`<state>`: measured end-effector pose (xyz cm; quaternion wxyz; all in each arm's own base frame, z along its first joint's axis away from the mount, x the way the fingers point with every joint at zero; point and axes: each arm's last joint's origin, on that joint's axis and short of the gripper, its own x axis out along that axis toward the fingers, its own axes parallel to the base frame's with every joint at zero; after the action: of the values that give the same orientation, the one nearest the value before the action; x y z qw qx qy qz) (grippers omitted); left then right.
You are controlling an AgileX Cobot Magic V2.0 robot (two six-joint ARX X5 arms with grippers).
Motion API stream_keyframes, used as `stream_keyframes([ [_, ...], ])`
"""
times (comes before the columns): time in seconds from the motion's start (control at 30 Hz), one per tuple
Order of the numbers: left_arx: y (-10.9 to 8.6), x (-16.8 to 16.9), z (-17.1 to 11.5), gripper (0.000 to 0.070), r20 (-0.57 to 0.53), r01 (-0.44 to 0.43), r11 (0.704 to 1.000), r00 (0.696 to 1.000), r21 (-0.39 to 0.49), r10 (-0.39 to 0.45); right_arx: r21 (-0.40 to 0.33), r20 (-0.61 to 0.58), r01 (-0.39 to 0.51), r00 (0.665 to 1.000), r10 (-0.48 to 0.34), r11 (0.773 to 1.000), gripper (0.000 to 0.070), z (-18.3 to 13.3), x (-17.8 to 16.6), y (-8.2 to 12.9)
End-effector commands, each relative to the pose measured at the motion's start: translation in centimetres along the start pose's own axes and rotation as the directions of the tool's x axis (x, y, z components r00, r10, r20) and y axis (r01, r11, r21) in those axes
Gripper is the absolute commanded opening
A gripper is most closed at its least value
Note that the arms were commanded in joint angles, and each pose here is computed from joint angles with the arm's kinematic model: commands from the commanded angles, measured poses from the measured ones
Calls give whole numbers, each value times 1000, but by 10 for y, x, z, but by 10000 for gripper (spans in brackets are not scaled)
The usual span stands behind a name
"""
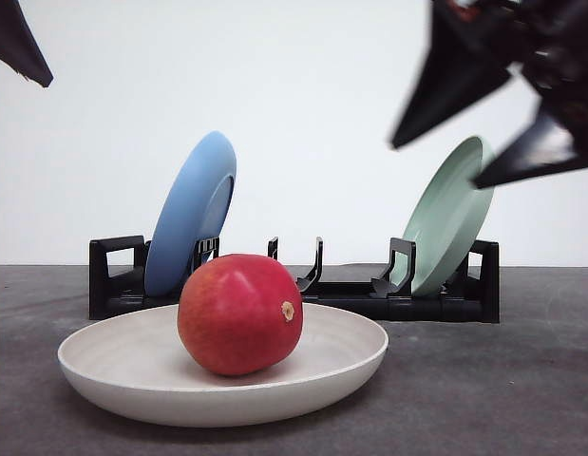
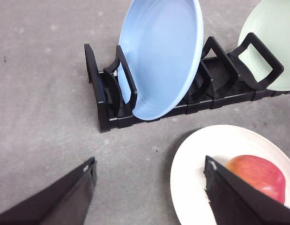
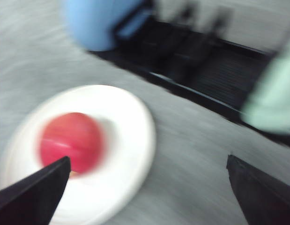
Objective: Place pomegranate in white plate
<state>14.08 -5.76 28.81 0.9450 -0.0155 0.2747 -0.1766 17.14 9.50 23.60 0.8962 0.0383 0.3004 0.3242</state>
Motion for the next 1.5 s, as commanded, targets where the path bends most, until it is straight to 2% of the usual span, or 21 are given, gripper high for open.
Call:
stream_keyframes([
  [0.0, -1, 1, 2, 434, 2, 3, 1000, 1000, -16, -3, 24, 4, 26, 1000, -26, 999, 678, -3, -2, -7],
  [0.13, -1, 1, 2, 434, 2, 3, 1000, 1000, -15, -3, 60, 7, 91, 996, -92, 994, 670, -11, -4, -22],
  [0.27, -1, 0, 1, 434, -7, 2, 1000, 1000, -15, -2, 68, 15, 127, 992, -128, 990, 668, -11, -5, -25],
  [0.3, -1, 0, 0, 422, -10, 2, 1000, 1000, -14, -2, 67, 17, 127, 992, -128, 990, 637, -10, -6, -25],
  [0.33, -1, 0, 0, 391, -11, 1, 1000, 1000, -11, -2, 67, 18, 128, 991, -129, 990, 567, -10, -6, -25],
  [0.37, -1, 0, 0, 210, -10, 2, 1000, 1000, -11, -2, 67, 21, 137, 990, -138, 988, 353, -10, -6, -25],
  [0.4, -1, 0, 0, 81, -10, 2, 1000, 1000, -12, -2, 66, 23, 142, 989, -144, 988, 163, -10, -6, -26],
  [0.43, -1, 1, 0, 28, -9, 2, 1000, 1000, -15, -2, 66, 23, 144, 989, -146, 987, 7, -10, -6, -26],
  [0.5, -1, 0, 1, 12, -7, 2, 1000, 1000, -15, -2, 64, 32, 150, 988, -153, 987, 24, -9, -6, -26],
  [1.03, 1, -1, 1, 19, -3, -4, 1000, 1000, -17, 4, 60, 52, 153, 986, -156, 986, 24, -7, -6, -26],
  [1.13, 7, 1, -4, 19, 9, -35, 999, 999, -3, 35, 60, 52, 153, 986, -156, 986, 24, -7, -6, -26],
  [1.27, 21, 2, -22, 19, 80, -99, 995, 992, -34, 101, 60, 52, 154, 986, -157, 986, 24, -7, -6, -26],
  [1.47, 43, 0, -55, 19, 226, -216, 971, 946, -99, 233, 60, 52, 154, 986, -157, 986, 24, -7, -6, -26],
])
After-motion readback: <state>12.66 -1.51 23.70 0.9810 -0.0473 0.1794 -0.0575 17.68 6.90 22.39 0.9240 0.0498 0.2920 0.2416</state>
